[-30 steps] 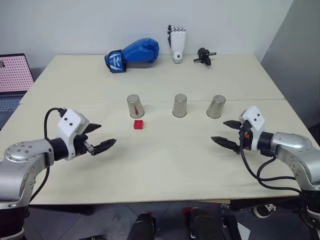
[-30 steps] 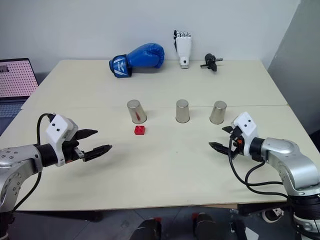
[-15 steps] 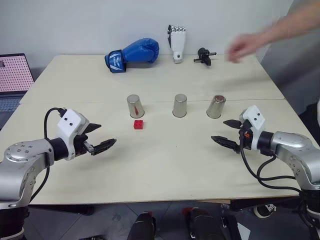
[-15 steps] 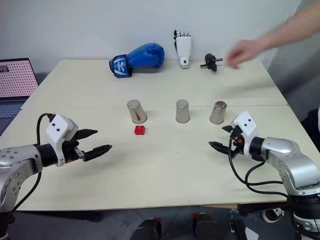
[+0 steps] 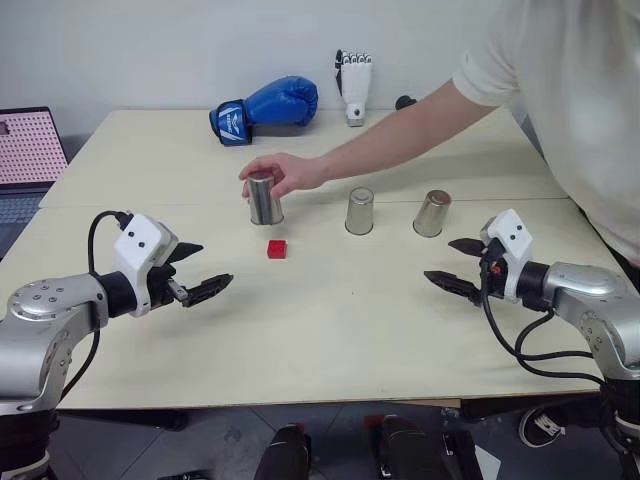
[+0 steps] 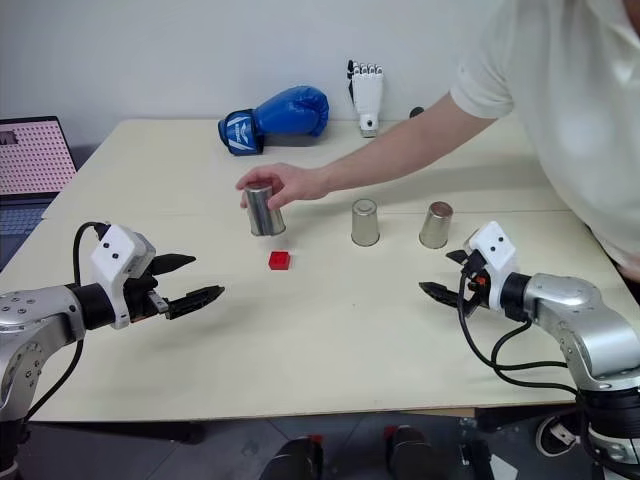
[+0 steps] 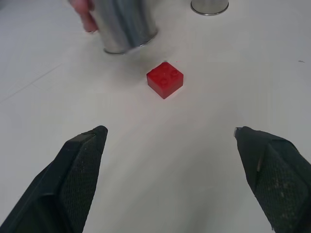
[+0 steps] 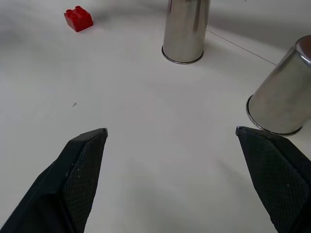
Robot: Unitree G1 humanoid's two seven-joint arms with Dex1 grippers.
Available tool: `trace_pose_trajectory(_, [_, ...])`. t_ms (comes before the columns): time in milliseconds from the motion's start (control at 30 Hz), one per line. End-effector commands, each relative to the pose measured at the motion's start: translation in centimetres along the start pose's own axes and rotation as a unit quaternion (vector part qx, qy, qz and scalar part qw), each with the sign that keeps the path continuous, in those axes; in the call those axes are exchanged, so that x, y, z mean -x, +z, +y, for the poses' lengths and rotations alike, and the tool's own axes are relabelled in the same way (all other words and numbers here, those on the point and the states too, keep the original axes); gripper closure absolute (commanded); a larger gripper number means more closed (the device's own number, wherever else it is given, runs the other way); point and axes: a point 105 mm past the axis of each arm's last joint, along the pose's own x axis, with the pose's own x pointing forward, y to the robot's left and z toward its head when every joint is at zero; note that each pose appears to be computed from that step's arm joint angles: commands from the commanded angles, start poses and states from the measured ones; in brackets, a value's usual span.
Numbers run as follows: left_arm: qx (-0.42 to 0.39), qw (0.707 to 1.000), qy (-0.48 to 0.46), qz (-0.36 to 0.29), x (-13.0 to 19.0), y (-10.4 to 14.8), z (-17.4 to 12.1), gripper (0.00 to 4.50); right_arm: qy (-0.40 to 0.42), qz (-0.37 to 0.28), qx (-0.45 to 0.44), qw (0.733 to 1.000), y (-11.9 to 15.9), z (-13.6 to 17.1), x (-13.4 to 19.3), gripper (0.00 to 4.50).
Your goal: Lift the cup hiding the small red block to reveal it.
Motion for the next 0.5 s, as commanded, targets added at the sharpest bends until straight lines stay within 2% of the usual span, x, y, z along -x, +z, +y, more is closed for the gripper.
trace_pose_trajectory(33, [-0.023, 1.0, 0.005, -0.01, 0.26, 1.04, 0.4, 0.03, -0.011, -0.019, 0.024, 0.999, 1.59, -0.3, 0.66, 0.0])
trace_pose_trajectory(500, [-0.026, 1.0, 0.007, -0.01, 0.23, 1.01, 0.69, 0.03, -0.008, -0.019, 0.028, 0.999, 1.76, -0.44, 0.46, 0.0])
